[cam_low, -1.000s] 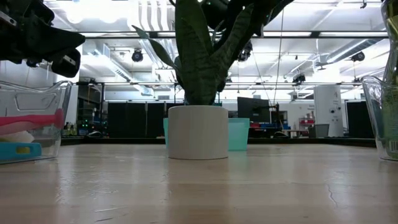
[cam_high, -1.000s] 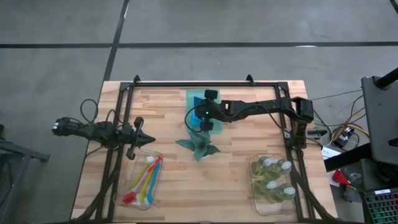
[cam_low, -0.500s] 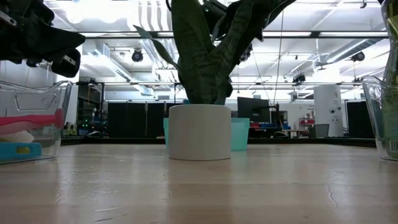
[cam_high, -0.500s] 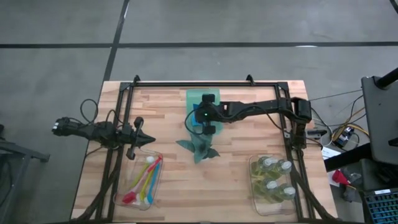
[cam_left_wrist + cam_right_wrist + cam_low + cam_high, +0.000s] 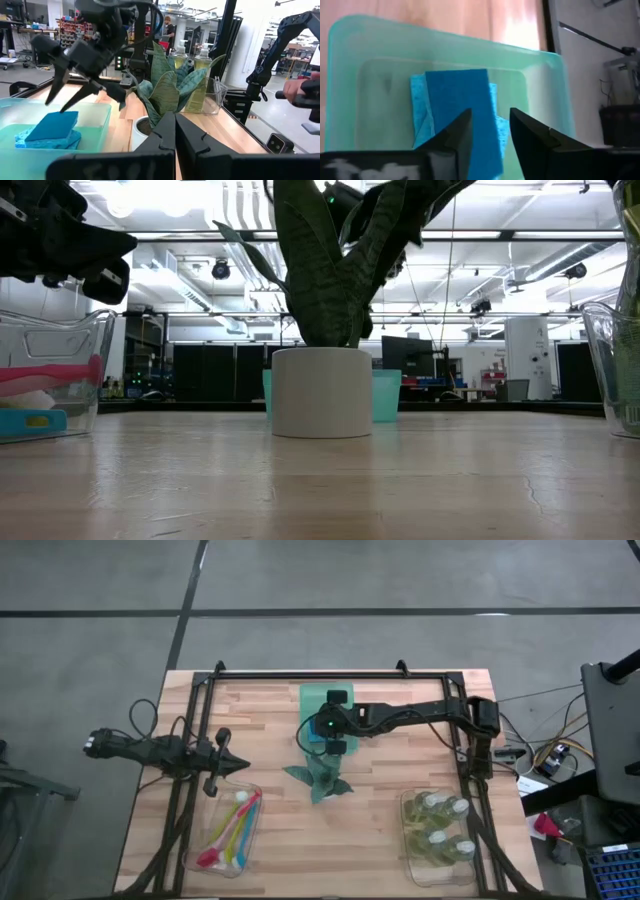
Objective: Pick & Place Kitchen Sink Supplies
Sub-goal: Return to Home Position
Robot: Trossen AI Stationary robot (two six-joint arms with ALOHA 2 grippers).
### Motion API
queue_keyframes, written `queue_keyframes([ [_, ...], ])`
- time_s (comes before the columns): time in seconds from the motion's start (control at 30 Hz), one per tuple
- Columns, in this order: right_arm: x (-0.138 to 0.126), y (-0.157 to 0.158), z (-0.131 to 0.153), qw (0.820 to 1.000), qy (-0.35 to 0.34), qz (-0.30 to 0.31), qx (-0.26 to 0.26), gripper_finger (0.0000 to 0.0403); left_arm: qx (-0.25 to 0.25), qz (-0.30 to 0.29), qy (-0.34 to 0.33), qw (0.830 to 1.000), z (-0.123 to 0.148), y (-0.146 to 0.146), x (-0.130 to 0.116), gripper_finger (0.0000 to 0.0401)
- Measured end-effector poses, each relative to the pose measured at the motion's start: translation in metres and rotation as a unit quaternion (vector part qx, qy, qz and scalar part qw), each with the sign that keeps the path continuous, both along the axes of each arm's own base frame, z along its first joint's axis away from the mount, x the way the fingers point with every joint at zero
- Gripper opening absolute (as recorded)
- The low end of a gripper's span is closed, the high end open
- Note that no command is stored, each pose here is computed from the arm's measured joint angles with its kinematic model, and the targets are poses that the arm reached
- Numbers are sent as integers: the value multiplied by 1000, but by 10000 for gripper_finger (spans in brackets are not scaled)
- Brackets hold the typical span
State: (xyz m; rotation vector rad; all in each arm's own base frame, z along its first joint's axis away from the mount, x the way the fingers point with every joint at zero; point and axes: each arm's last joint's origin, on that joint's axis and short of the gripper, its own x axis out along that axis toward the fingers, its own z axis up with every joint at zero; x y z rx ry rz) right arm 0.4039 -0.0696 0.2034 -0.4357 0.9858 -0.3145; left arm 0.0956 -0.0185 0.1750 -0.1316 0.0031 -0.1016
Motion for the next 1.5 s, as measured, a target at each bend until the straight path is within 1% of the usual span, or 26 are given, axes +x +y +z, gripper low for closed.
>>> queue_keyframes([
  [0.1,-4,0,13,1000,-17,-11,-7,142,0,0,0,1000,0,0,0,0],
  [0.2,-10,4,30,999,-38,-15,-7,155,0,0,0,1000,0,0,0,0],
  [0.33,-21,9,57,995,-85,-36,25,155,0,0,0,1000,0,0,0,0],
  [0.4,-27,11,66,992,-104,-33,58,142,0,0,0,1000,0,0,0,0],
  [0.47,-33,13,74,988,-123,-25,94,120,0,0,0,1000,0,0,0,0],
  [0.53,-40,16,81,984,-135,-15,118,89,0,0,0,1000,0,0,0,0],
  [0.63,-55,20,91,979,-151,-2,136,28,0,0,0,1000,0,0,0,0],
  [0.67,-60,21,95,978,-157,1,139,19,0,0,0,1000,0,0,0,0],
  [0.77,-81,24,108,971,-185,-4,153,13,0,0,0,1000,0,0,0,0],
  [0.9,-110,32,119,960,-226,9,163,9,0,0,0,1000,0,0,0,0],
  [1.17,-177,42,126,933,-323,32,155,8,0,0,0,1000,0,0,0,0],
  [1.23,-194,45,123,925,-339,23,170,8,0,0,0,1000,0,0,0,0],
  [1.37,-221,47,112,904,-371,-9,214,8,0,0,0,1000,0,0,0,0],
  [1.4,-227,48,109,901,-376,-15,217,8,0,0,0,1000,0,0,0,0],
  [1.5,-244,49,96,900,-369,-27,229,8,0,0,0,1000,0,0,0,0],
])
